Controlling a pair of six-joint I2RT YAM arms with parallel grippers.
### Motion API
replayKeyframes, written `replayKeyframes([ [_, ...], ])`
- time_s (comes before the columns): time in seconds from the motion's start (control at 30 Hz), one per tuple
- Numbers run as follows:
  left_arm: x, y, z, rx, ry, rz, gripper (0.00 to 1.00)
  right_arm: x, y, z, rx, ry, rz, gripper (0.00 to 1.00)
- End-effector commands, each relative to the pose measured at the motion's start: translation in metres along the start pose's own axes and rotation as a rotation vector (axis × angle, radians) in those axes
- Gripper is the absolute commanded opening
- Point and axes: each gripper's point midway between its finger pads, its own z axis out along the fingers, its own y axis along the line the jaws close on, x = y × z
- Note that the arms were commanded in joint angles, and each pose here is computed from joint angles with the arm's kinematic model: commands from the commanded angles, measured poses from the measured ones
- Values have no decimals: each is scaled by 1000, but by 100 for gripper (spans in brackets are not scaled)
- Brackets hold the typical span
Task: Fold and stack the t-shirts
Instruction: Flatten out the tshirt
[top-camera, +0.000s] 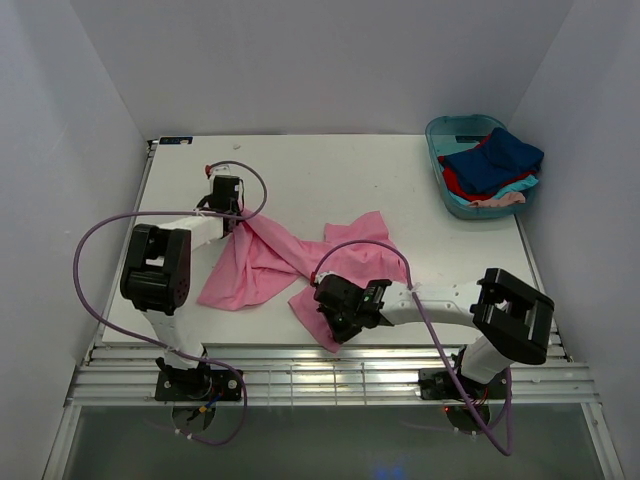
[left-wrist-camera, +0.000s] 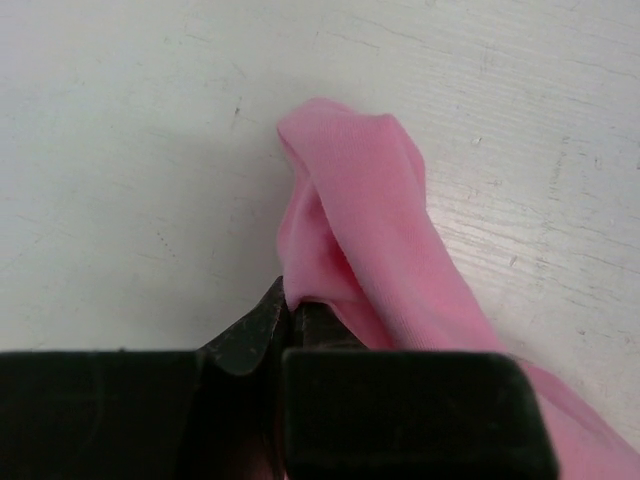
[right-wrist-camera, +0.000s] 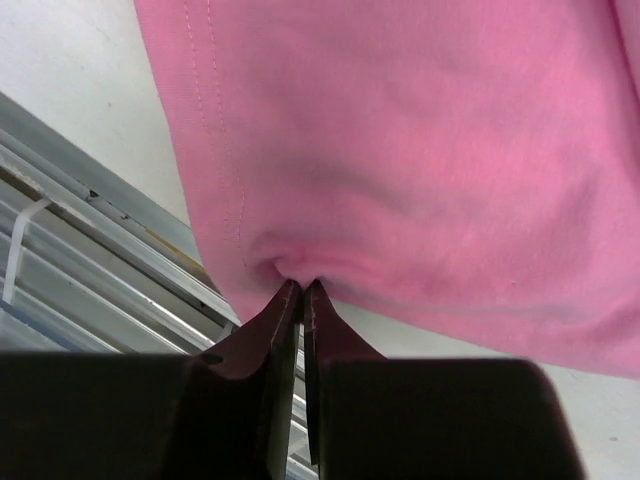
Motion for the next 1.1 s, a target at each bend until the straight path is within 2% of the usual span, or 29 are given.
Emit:
replayKeyframes([
  [0.0,-20,7,-22,-15,-50,-29,0,43,-47,32,203,102,-5,8],
  [0.1,-26,13,-32,-29,-67,-31,0,41,-55,27,265,94,9,8],
  [0.23,-48,24,-56,-54,-114,-52,0,3,-49,-9,289,-29,30,8],
  [0.33,-70,31,-83,-55,-160,-78,0,-44,-48,-62,346,-174,40,8],
  [0.37,-77,34,-91,-59,-167,-85,0,-54,-58,-82,417,-211,33,8],
  [0.4,-84,36,-98,-63,-180,-93,0,-82,-51,-111,403,-305,45,8],
  [0.63,-150,42,-160,-23,-278,-136,0,-165,-112,-256,601,-640,167,8],
  [0.77,-193,44,-199,13,-349,-166,0,-194,-147,-336,737,-787,221,8],
  [0.8,-203,45,-212,26,-378,-178,0,-200,-148,-349,757,-810,218,8],
  [0.83,-220,48,-229,39,-413,-197,0,-209,-148,-380,773,-884,243,8],
  [0.93,-258,55,-279,82,-507,-245,0,-223,-148,-421,815,-963,227,8],
  [1.03,-279,51,-318,178,-558,-236,0,-230,-143,-472,807,-1081,227,8],
  [1.07,-294,47,-344,249,-606,-234,0,-233,-141,-496,787,-1158,255,8],
])
